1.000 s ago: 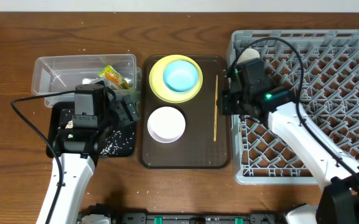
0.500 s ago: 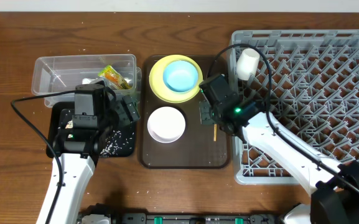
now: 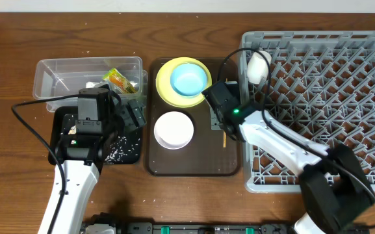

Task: Sort waste into correct bins and load items into the dishwasher rack
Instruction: 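Move the right gripper back to the second chopstick on the brown tray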

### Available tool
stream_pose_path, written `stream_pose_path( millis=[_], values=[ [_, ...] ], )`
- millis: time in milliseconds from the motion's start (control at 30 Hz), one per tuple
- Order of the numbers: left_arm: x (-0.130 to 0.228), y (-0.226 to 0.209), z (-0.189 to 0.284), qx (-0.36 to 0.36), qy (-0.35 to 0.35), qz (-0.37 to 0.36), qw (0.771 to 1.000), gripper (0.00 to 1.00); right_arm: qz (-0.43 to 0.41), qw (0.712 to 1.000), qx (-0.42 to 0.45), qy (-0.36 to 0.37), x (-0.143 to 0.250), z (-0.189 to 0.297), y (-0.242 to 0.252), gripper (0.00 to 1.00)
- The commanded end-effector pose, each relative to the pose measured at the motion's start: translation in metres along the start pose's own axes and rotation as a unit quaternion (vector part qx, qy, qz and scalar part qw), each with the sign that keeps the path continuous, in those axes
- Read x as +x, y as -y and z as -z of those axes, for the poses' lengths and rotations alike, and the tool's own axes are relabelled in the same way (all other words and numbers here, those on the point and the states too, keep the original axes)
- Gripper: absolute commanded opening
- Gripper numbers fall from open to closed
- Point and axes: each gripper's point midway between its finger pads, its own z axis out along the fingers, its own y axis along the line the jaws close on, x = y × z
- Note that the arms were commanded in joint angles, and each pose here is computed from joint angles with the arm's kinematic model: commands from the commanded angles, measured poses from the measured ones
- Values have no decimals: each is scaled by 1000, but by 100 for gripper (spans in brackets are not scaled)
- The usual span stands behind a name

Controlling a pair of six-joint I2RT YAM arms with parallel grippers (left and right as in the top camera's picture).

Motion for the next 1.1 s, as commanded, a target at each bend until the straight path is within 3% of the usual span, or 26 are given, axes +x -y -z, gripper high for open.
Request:
stream_pose_path(
  millis=[0, 233, 467, 1067],
  values=[
    [-10, 4, 4, 0, 13, -5, 1000, 92, -3, 1000, 16, -5, 4, -14, 0, 33],
    [-10, 4, 4, 0, 13, -5, 1000, 92, -1, 999, 32, -15, 11, -33, 2, 37],
    [-10, 4, 4, 0, 13, -5, 1000, 92, -18, 999, 18, -20, 14, -34, -4, 27],
    [-10, 4, 4, 0, 13, -5, 1000, 92, -31, 999, 11, -31, 19, -35, -6, 22]
  ],
)
